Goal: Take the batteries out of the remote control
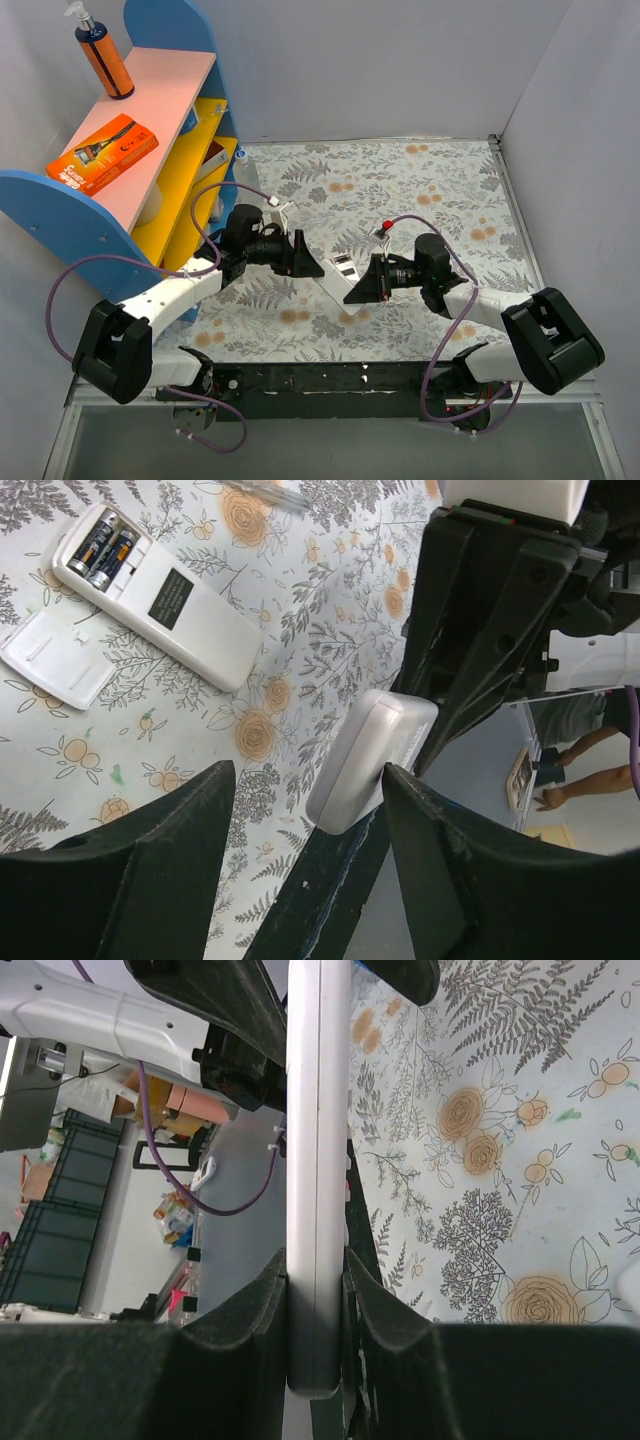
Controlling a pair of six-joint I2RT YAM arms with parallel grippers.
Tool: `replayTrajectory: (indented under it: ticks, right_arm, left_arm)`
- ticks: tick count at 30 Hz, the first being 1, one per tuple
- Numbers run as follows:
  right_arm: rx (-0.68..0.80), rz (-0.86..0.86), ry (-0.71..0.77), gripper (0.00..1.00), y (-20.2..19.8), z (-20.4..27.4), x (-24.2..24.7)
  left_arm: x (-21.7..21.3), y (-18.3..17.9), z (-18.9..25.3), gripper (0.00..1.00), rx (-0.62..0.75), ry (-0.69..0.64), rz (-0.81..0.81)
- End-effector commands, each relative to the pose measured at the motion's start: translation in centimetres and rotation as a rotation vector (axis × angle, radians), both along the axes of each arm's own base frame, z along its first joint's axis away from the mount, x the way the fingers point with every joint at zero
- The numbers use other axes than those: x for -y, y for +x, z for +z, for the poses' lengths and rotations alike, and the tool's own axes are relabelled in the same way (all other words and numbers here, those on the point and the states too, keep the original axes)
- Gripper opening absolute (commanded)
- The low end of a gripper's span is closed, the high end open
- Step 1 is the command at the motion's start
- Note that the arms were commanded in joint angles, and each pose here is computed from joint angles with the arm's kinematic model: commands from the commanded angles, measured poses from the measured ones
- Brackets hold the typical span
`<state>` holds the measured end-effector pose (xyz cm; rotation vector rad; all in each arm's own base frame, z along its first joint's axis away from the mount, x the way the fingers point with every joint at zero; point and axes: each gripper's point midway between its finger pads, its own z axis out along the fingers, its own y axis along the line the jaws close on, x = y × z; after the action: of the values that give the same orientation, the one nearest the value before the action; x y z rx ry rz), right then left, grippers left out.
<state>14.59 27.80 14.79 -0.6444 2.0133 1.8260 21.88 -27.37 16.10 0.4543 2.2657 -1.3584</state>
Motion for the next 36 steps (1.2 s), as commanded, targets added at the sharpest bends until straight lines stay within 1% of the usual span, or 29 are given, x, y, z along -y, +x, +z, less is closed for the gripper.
replayTrajectory:
  ticks: [1, 2, 3, 4, 6, 7, 9, 10, 12, 14, 22, 23, 25, 26, 30, 34, 36]
  right_arm:
    - [0.042, 0.051, 0.04, 0.01, -0.4, 0.8, -0.1]
    - [0.042, 0.053, 0.041, 0.01, -0.5, 0.8, -0.1]
    - [0.042, 0.054, 0.041, 0.01, -0.5, 0.8, -0.1]
    - [0.041, 0.059, 0.042, 0.01, -0.6, 0.8, -0.1]
    - [0.036, 0.06, 0.04, 0.01, -0.7, 0.6, 0.0]
    - [0.034, 0.064, 0.04, 0.01, -0.8, 0.7, 0.0]
    - [0.032, 0.069, 0.04, 0.01, -1.0, 0.6, 0.1]
    - [0.033, 0.074, 0.041, 0.01, -1.1, 0.6, 0.1]
    - [0.024, 0.08, 0.033, 0.01, -1.3, 0.3, 0.3]
    - [0.025, 0.084, 0.024, 0.01, -1.4, 0.0, 0.4]
    - [0.013, 0.091, -0.013, 0.01, -1.9, -1.1, 0.7]
    - [-0.007, 0.088, -0.03, 0.01, -2.0, -1.4, 0.9]
    - [0.002, 0.068, -0.051, 0.01, -1.7, -1.8, 1.1]
    - [-0.026, 0.064, -0.074, 0.01, -2.0, -2.3, 1.3]
    - [-0.011, 0.042, -0.082, 0.01, -1.9, -2.2, 1.6]
    - [0.002, 0.023, -0.078, 0.01, -1.7, -1.7, 1.6]
    - [0.001, 0.013, -0.083, 0.01, -1.5, -1.5, 1.6]
  left_arm:
    - [0.7, 0.5, 2.0, 0.54, 0.094, -0.042, -0.061]
    - [0.7, 0.5, 1.9, 0.48, 0.094, -0.039, -0.065]
    - [0.7, 0.5, 1.8, 0.4, 0.094, -0.035, -0.066]
    - [0.7, 0.5, 1.4, 0.35, 0.088, -0.024, -0.068]
    - [0.7, 0.6, 1.2, 0.29, 0.088, -0.021, -0.073]
    - [0.6, 0.6, 1.0, 0.24, 0.085, -0.013, -0.076]
    - [0.6, 0.6, 0.8, 0.2, 0.084, -0.006, -0.075]
    - [0.5, 0.6, 0.6, 0.16, 0.081, 0.001, -0.074]
    - [0.5, 0.6, 0.4, 0.12, 0.081, 0.005, -0.077]
    - [0.5, 0.6, 0.3, 0.1, 0.069, 0.003, -0.081]
    - [0.0, 1.4, 0.1, 0.08, 0.026, 0.004, -0.064]
    - [0.0, 1.3, 0.2, 0.08, 0.016, -0.004, -0.074]
    - [-0.2, 1.5, 0.1, 0.08, -0.011, -0.017, -0.085]
    - [-0.1, 1.1, 0.4, 0.09, -0.024, -0.04, -0.114]
    - [0.1, 0.4, 0.6, 0.11, -0.041, -0.072, -0.167]
    - [0.1, 0.5, 0.1, 0.06, -0.053, -0.063, -0.164]
    - [0.0, 0.7, -0.3, 0.01, -0.069, -0.054, -0.154]
